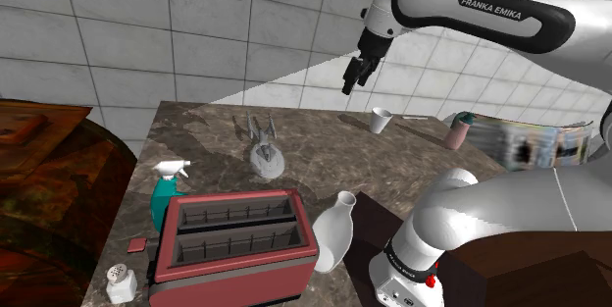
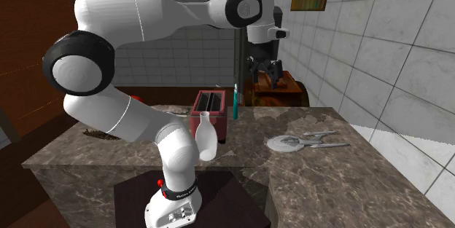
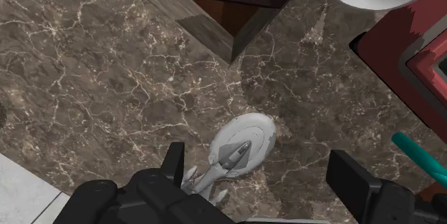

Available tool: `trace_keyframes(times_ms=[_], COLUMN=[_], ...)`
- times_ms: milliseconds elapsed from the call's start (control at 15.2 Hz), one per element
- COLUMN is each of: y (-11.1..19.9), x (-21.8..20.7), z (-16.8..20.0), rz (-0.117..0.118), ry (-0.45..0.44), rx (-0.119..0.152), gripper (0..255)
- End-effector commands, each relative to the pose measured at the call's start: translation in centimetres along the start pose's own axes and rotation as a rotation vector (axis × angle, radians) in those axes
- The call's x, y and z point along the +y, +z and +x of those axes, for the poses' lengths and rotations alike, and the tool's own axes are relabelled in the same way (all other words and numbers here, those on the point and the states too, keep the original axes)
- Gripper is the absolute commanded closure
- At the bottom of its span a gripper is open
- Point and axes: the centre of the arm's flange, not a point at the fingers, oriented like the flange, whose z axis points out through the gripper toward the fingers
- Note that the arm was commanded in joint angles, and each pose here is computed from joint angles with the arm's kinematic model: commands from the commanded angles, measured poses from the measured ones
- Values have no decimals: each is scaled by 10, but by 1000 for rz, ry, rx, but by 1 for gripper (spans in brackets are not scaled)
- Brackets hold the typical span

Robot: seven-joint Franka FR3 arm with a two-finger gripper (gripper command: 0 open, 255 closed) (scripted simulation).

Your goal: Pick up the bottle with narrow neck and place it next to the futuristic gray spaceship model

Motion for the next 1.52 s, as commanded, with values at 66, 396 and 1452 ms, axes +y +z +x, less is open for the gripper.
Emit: trace_keyframes(times_ms=[66,396,1452], y=[6,35,117], x=[-9,-52,-198], z=[-7,-39,-145], rz=[4,21,77], ry=[3,19,71], rx=[-5,-33,-120], gripper=[0,0,0])
